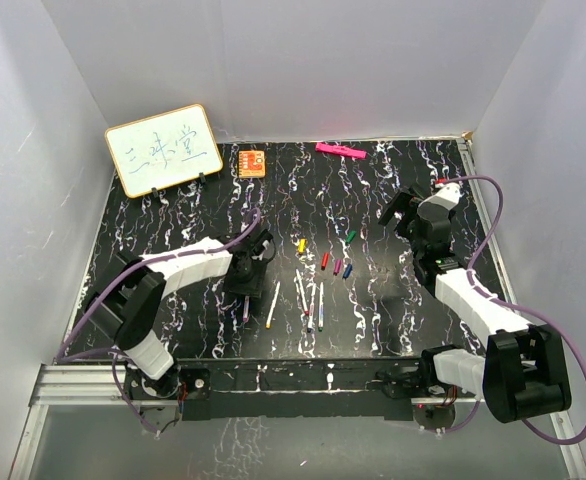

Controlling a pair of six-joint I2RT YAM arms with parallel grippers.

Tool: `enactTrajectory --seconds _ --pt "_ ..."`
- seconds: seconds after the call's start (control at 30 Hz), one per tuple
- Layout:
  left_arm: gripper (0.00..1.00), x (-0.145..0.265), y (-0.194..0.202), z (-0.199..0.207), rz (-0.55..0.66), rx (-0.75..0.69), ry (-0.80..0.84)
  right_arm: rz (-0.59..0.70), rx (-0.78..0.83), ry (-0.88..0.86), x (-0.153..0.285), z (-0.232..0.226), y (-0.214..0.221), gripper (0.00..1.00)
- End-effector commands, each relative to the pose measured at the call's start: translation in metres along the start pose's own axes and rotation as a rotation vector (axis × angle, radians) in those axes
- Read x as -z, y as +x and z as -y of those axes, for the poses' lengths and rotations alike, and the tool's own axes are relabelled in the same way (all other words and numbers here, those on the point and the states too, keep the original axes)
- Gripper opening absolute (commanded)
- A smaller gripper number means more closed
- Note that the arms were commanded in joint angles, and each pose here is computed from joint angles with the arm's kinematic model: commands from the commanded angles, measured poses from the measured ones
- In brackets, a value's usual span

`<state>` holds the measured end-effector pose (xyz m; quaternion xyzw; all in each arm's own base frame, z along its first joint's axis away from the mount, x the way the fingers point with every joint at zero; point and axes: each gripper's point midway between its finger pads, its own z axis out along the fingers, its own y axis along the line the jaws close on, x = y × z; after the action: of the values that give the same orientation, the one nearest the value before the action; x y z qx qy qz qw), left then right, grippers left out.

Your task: Insert the pens into the pen caps

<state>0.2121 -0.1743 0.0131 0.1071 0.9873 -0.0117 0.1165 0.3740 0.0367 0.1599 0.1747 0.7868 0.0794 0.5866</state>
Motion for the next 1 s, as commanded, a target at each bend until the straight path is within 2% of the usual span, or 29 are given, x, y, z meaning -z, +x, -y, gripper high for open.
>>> enactTrajectory --seconds 0.0,0.3,0.53,0.8,0.97 --pt "0.45 0.000 0.012 0.005 -0.093 -0.044 0.015 0.074 -0.031 -0.013 0.004 -0.004 -0.021 0.98" --pt "0.41 -0.005 0.011 0.010 -0.101 -0.051 0.036 0.079 -0.035 -0.012 0.006 -0.004 -0.021 0.98" --pt "0.33 -0.012 0.021 0.006 -0.143 -0.054 0.024 0.079 -0.037 -0.014 0.005 -0.005 -0.022 0.98" --pt "0.32 -0.017 0.029 0.009 -0.179 -0.057 0.036 0.085 -0.038 -0.005 0.006 -0.003 -0.024 0.98" --pt "0.28 -0.020 0.038 0.009 -0.221 -0.066 0.041 0.085 -0.041 0.001 0.005 -0.002 -0.024 0.98"
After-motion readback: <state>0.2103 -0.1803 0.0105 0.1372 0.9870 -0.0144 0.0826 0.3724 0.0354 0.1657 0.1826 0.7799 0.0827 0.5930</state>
